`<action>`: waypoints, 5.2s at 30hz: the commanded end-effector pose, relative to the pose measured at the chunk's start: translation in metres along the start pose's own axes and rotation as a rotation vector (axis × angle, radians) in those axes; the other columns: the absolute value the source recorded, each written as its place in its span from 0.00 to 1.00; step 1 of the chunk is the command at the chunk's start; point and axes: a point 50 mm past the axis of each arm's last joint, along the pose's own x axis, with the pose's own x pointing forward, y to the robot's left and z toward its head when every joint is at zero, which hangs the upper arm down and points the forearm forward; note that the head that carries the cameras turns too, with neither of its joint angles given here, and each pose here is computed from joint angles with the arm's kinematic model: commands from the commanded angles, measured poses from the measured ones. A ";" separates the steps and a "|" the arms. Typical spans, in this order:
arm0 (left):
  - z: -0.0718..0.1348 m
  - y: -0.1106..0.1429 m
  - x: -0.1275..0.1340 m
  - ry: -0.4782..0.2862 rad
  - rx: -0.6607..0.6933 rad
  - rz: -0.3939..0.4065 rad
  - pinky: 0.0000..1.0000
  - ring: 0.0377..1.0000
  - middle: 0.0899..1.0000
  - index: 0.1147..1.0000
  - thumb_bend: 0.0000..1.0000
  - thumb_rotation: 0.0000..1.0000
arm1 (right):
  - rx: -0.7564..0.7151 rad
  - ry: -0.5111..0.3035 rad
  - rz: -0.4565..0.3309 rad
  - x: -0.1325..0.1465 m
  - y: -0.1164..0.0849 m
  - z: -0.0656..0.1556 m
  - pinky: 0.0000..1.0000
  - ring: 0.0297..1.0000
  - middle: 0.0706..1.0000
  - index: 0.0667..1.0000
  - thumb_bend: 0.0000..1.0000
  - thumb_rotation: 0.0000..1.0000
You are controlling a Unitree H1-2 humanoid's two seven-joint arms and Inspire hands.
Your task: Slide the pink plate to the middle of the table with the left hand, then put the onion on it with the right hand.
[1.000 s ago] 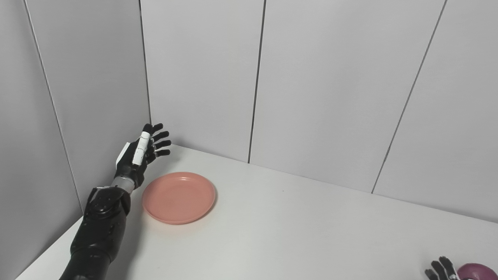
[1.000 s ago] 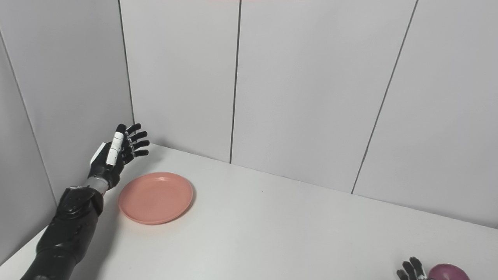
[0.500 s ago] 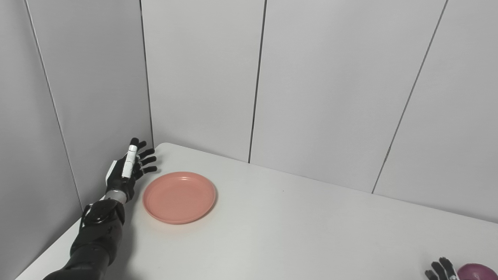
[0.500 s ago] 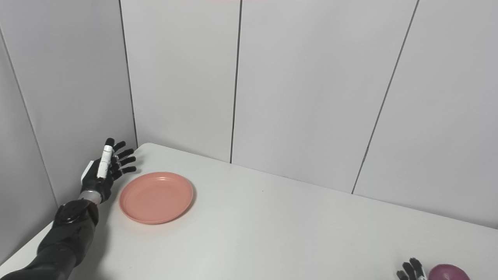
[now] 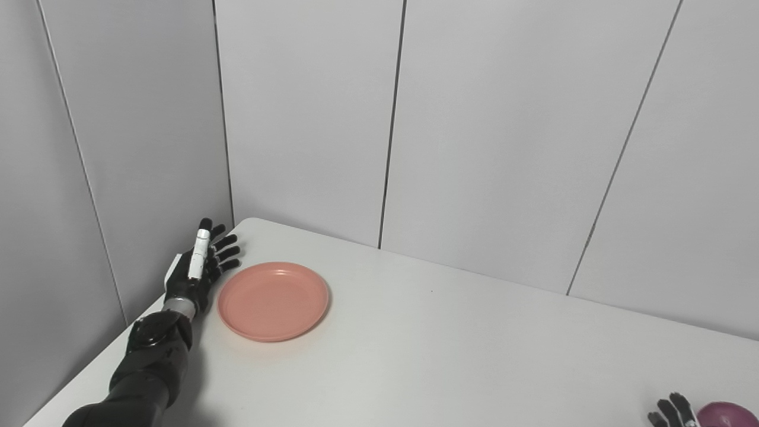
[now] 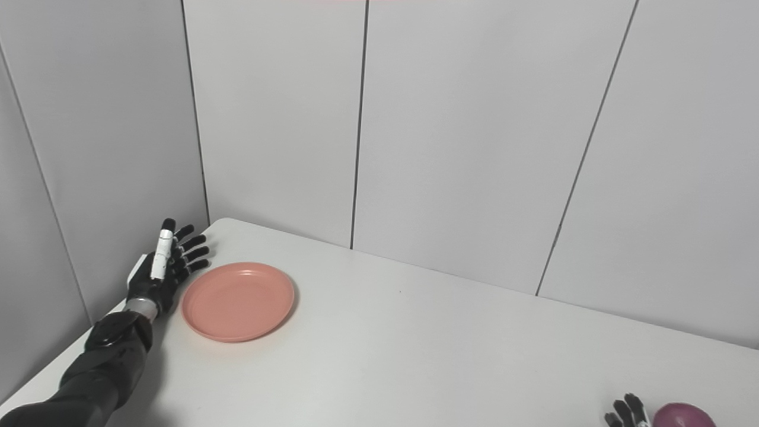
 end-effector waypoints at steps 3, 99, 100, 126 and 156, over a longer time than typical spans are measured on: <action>0.019 -0.020 0.012 -0.073 -0.004 -0.068 0.75 0.80 0.80 0.83 0.92 0.88 | 0.048 0.097 -0.028 -0.020 0.002 -0.029 1.00 0.99 0.99 1.00 0.90 0.99; -0.019 -0.275 -0.144 0.144 -0.039 -0.587 0.70 0.76 0.75 0.79 0.81 0.90 | 0.058 0.041 -0.024 -0.009 0.078 -0.003 1.00 0.95 0.96 0.98 0.86 0.97; -0.019 -0.277 -0.145 0.144 -0.041 -0.589 0.70 0.76 0.75 0.79 0.81 0.90 | 0.057 0.041 -0.025 -0.009 0.078 -0.003 1.00 0.95 0.96 0.99 0.87 0.98; -0.037 -0.288 -0.150 0.186 -0.076 -0.536 0.72 0.77 0.78 0.80 0.79 0.89 | -0.025 0.019 -0.006 -0.003 0.093 -0.002 1.00 0.95 0.96 0.99 0.87 0.95; -0.049 -0.266 -0.121 0.196 -0.053 -0.507 0.80 0.81 0.80 0.83 0.78 0.88 | -1.054 -0.324 -0.178 0.024 0.048 0.129 0.67 0.76 0.78 0.88 0.82 0.82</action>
